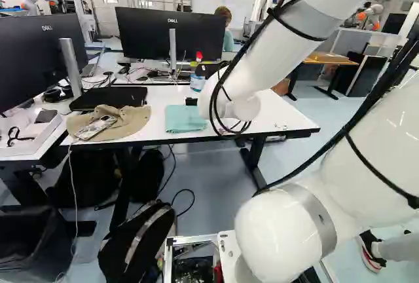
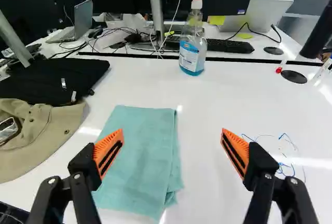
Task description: Clean the table with the green towel
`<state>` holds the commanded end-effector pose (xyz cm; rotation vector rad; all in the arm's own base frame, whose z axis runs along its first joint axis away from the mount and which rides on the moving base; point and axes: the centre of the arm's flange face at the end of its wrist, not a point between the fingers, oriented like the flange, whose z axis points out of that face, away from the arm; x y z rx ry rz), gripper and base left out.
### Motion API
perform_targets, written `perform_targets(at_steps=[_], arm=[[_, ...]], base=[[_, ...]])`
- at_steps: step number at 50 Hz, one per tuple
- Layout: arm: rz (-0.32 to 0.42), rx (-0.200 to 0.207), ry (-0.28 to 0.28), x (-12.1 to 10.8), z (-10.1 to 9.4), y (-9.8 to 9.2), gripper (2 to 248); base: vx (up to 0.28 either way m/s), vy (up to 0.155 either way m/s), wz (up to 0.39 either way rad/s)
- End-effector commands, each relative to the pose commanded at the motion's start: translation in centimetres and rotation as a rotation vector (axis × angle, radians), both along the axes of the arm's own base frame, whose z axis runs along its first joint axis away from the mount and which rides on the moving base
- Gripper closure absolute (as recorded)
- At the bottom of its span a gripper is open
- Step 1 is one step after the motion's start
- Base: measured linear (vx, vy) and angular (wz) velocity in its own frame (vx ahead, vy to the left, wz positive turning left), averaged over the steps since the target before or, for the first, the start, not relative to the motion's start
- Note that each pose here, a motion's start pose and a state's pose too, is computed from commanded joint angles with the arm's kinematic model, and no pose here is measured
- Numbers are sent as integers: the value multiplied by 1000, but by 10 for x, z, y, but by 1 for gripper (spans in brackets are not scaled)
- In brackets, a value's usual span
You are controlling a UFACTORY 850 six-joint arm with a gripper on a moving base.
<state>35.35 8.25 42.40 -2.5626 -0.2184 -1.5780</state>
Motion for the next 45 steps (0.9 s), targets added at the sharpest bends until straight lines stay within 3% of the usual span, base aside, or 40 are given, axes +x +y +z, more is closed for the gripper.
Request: perform_targets(at_steps=[21,45], arm=[[15,3,112,25,12,22,3],[34,1,303,44,23,48,3]], base=[[0,0,0],[0,0,0]])
